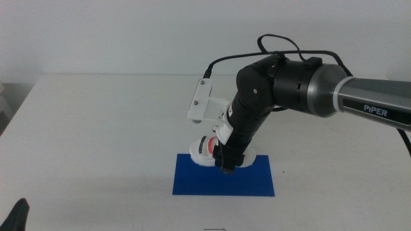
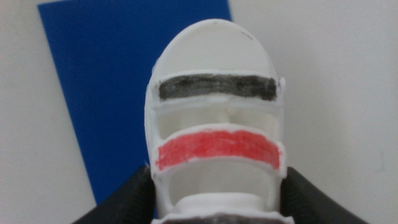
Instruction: Use one arm to grab the shoe from the table and place it on the mat.
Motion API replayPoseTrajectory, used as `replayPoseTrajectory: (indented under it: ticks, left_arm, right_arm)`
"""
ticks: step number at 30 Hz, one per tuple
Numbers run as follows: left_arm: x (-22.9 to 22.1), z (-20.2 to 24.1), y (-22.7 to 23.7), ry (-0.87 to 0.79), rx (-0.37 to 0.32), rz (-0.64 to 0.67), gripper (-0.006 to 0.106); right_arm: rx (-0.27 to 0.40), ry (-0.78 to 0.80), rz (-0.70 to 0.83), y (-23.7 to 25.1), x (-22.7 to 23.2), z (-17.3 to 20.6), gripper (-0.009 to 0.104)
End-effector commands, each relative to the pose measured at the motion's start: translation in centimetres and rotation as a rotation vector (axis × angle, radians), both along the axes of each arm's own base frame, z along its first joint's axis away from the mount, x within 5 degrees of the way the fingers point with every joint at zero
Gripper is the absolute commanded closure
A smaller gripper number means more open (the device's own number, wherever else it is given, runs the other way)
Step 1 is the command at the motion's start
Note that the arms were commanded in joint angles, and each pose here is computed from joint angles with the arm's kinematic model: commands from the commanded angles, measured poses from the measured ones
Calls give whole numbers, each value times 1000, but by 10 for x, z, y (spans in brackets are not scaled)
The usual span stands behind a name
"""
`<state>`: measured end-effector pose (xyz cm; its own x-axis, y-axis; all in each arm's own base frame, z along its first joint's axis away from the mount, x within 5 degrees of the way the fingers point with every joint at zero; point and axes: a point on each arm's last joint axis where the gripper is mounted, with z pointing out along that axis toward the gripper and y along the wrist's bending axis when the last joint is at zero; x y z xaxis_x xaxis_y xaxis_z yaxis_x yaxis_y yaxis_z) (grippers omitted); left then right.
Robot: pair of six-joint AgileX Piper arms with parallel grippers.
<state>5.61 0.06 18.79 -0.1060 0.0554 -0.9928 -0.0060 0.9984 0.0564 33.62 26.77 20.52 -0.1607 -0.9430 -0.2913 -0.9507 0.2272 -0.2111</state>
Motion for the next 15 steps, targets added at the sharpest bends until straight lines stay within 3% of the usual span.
replayPoseTrajectory:
  ticks: [1, 15]
  left_arm:
    - [-1, 10, 0, -105, -22, 1, 7]
    - [-1, 10, 0, -105, -22, 1, 7]
  right_arm:
    - [79, -81, 18, 1, 1, 30, 96]
    - [22, -3, 90, 6, 3, -1, 96]
